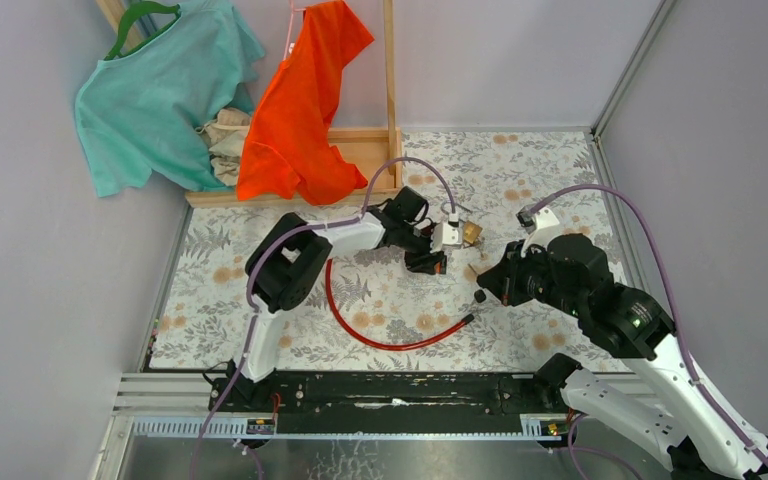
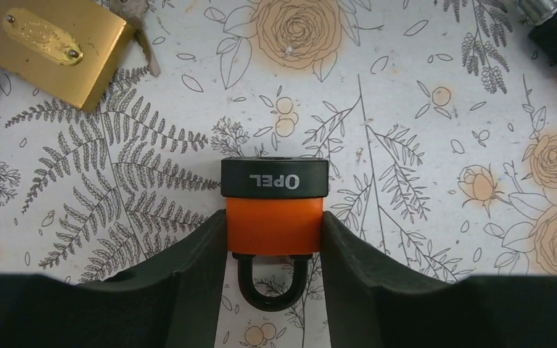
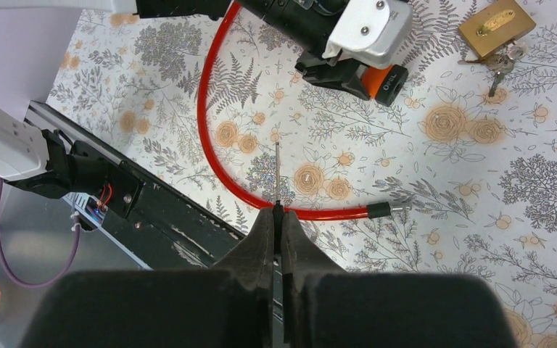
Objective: Unlock with the key
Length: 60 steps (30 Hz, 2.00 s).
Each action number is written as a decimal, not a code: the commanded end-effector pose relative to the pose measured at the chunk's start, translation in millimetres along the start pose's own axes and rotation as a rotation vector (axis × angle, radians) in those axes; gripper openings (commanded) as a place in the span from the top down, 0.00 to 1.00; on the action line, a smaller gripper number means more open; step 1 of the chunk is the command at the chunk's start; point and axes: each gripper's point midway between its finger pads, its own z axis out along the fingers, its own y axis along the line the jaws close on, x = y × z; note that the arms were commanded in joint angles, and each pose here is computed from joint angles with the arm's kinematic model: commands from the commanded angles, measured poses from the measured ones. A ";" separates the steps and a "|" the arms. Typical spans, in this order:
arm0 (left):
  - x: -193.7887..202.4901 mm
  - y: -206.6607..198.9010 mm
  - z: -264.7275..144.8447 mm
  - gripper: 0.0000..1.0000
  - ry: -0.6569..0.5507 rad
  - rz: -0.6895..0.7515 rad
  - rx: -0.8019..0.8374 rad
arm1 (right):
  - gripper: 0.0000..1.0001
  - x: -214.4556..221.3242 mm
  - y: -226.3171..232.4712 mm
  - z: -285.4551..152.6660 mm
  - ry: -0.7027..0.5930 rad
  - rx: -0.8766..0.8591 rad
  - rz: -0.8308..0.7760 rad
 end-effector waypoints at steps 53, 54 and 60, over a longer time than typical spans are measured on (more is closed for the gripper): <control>-170.0 -131.0 -286.4 1.00 -0.257 0.993 -0.601 | 1.00 -51.2 112.8 18.6 0.077 -0.538 -0.168; -168.7 -130.7 -285.9 1.00 -0.250 0.999 -0.600 | 1.00 -52.7 113.6 19.4 0.075 -0.540 -0.172; -168.9 -129.8 -283.4 1.00 -0.243 1.010 -0.594 | 1.00 -59.4 122.0 24.4 0.080 -0.566 -0.184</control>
